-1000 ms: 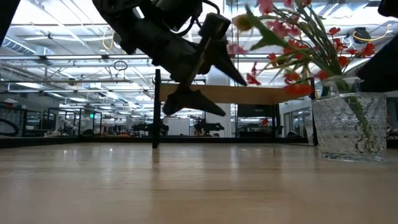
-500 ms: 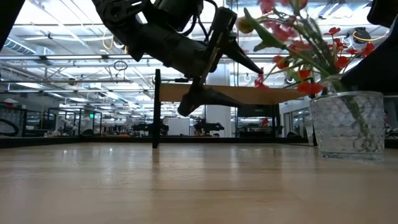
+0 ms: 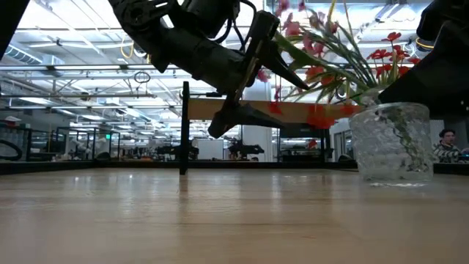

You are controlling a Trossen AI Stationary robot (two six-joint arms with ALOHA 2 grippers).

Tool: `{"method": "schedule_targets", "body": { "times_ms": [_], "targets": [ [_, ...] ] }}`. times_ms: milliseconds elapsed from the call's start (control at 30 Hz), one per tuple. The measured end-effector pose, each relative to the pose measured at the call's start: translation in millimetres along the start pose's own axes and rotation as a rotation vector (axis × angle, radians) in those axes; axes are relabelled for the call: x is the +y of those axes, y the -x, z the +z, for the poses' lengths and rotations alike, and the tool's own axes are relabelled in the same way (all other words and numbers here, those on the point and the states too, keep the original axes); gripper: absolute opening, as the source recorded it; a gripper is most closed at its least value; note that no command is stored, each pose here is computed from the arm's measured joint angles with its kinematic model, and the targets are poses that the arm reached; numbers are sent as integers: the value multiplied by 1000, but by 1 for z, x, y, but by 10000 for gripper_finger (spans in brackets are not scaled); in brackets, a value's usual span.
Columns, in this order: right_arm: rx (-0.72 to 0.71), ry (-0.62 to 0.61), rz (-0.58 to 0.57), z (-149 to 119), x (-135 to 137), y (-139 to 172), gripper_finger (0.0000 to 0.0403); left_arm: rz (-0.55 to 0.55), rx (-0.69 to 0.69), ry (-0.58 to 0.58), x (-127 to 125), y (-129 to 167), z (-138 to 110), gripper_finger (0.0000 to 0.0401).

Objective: Pick and place flowers into a vace then onto a shelf
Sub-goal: Put the bottom transparent vase with flowers on the shelf

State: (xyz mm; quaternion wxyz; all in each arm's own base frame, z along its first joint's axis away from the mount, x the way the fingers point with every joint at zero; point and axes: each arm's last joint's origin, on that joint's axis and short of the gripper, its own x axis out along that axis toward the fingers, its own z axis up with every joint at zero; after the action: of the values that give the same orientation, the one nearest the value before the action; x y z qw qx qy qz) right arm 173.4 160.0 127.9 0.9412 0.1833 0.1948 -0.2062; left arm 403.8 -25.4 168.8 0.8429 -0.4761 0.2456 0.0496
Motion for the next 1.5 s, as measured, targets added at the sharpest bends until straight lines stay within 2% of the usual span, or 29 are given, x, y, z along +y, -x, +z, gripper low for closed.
{"method": "schedule_targets", "body": {
  "times_ms": [333, 500, 633, 767, 833, 933, 1000, 1233, 1500],
  "targets": [
    [-19, 58, 52, 5, 0, -10, 154, 20, -21, 4, 1, 0, 1, 296],
    [-6, 80, 87, 8, 2, -12, 136, 22, -25, 3, 1, 0, 1, 296],
    [21, 110, 150, 9, 7, -12, 154, 0, -26, 14, 4, -5, 0, 296],
    [25, 118, 145, 9, 6, -12, 183, -82, 50, 78, 8, -27, -8, 296],
    [28, 134, 131, 8, 5, -12, 195, -89, 95, 109, 6, -39, -15, 296],
    [27, 159, 116, 6, 4, -13, 204, -97, 94, 116, -3, -51, -21, 296],
    [24, 183, 110, 5, 4, -14, 207, -89, 81, 104, -11, -55, -23, 296],
    [-10, 151, 99, 3, 6, -22, 226, -156, 38, 47, -41, -57, -18, 296],
    [-58, 155, 103, -2, 9, -33, 237, -103, 75, 68, -41, -58, -26, 296]
  ]
}}
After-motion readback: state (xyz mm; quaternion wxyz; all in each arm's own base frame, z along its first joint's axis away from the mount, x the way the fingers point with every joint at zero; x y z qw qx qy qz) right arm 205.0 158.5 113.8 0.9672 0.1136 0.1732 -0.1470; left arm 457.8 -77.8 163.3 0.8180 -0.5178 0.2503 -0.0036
